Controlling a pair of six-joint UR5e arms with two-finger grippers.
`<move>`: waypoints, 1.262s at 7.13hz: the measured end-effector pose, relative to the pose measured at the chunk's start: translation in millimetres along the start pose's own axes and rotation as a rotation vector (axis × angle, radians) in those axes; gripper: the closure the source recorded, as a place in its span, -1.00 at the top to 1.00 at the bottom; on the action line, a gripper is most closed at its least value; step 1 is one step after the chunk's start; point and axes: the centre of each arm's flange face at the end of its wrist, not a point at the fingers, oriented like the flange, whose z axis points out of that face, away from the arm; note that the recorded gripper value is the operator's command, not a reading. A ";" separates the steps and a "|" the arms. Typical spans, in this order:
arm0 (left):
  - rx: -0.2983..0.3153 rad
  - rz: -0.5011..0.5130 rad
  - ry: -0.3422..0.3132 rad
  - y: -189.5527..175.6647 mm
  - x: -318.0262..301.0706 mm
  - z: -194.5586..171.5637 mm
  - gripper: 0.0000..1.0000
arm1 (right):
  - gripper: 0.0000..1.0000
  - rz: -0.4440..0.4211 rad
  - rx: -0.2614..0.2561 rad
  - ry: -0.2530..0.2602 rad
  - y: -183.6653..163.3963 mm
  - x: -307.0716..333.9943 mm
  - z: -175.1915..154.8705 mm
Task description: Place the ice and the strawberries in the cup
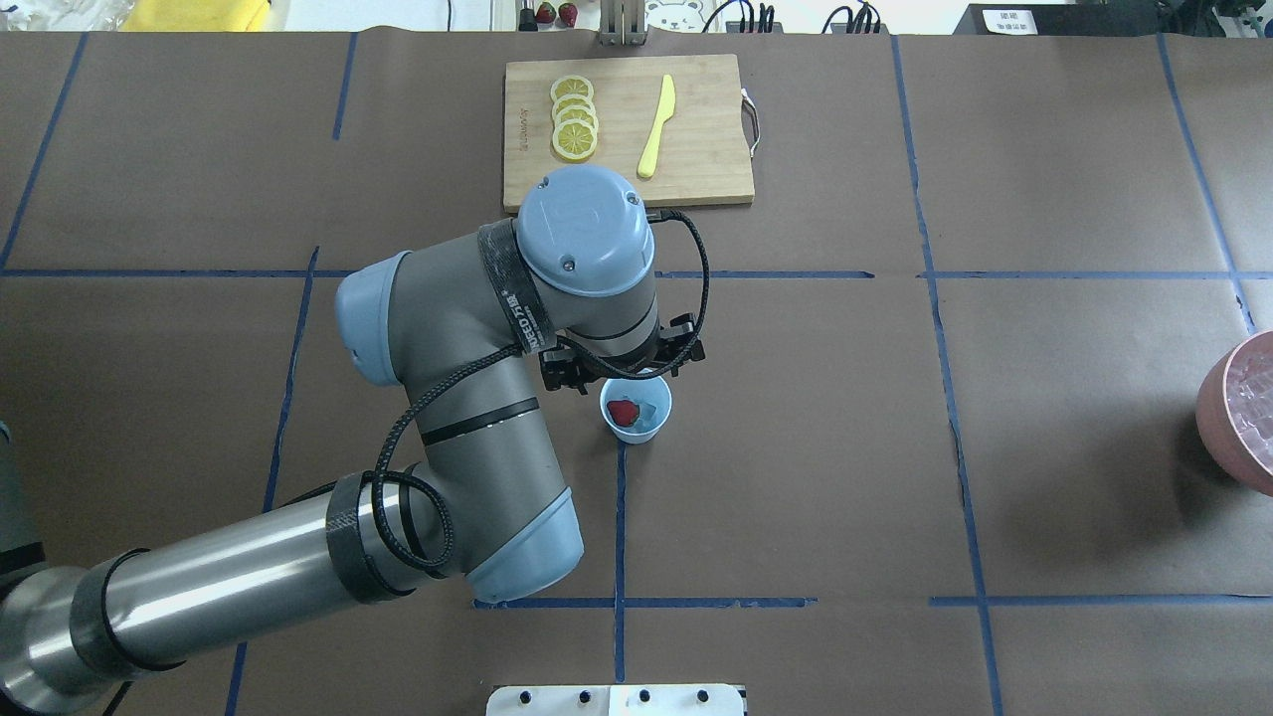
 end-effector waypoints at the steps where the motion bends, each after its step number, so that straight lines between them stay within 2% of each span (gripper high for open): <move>1: -0.002 0.035 -0.013 -19.7 -22.7 -15.4 1.00 | 0.99 0.009 0.000 -0.013 6.0 8.7 -1.4; 4: -0.019 0.150 -0.039 -117.6 -141.6 -56.1 1.00 | 0.99 0.006 0.003 -0.024 24.8 49.2 -2.6; 7: -0.029 0.241 -0.048 -178.0 -252.5 -87.2 1.00 | 0.99 0.000 0.038 -0.039 53.8 105.4 14.2; 9: -0.020 0.323 -0.088 -210.5 -335.5 -100.5 1.00 | 0.99 0.015 0.054 -0.035 69.5 139.4 29.3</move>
